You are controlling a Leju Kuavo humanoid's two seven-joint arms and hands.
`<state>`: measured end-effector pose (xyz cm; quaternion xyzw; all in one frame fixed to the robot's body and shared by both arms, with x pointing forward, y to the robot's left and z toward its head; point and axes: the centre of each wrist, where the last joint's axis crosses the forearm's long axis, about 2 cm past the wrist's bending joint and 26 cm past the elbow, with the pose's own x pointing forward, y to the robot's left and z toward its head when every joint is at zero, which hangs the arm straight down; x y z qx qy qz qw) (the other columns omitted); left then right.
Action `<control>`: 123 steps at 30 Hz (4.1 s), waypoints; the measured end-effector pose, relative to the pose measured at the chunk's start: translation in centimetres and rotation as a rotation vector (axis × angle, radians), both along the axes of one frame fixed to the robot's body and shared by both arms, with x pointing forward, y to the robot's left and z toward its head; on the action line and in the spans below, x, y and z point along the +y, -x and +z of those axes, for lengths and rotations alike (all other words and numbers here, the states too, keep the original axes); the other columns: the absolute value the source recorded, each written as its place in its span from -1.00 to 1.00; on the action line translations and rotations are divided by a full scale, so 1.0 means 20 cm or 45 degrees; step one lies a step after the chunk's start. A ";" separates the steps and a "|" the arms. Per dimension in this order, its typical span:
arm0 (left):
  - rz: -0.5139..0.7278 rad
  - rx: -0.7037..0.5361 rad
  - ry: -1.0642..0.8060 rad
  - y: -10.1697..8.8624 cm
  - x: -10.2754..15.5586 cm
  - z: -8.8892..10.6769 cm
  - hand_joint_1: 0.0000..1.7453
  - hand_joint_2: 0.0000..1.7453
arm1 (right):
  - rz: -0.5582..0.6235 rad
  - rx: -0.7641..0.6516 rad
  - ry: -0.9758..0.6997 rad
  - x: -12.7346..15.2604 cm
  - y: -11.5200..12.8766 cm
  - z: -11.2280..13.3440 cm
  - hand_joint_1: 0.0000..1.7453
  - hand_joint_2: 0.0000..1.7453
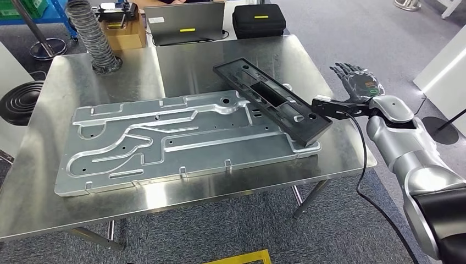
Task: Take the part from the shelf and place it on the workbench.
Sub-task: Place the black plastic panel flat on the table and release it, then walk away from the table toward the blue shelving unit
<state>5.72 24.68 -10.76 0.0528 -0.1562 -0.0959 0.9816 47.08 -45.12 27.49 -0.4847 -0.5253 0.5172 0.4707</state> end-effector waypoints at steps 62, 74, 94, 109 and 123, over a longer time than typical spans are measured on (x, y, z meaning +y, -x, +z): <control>0.018 0.003 -0.020 -0.02 0.00 0.00 -1.00 -1.00 | -0.362 -0.003 -0.295 -0.40 0.32 -0.37 -1.00 -1.00; 0.012 0.005 -0.013 -0.01 -0.01 0.00 -1.00 -1.00 | -0.555 0.086 -0.430 -0.48 0.58 -0.70 -1.00 -1.00; 0.022 0.008 -0.026 0.00 0.01 0.00 -1.00 -1.00 | -0.793 0.340 -0.827 -0.28 1.07 -1.30 -1.00 -1.00; 0.019 0.017 -0.032 0.00 0.01 0.00 -1.00 -1.00 | -1.009 0.678 -1.221 0.15 1.43 -1.66 -1.00 -1.00; 0.009 0.022 -0.044 -0.01 0.02 0.00 -1.00 -1.00 | -1.150 0.892 -1.379 0.40 1.68 -1.81 -1.00 -1.00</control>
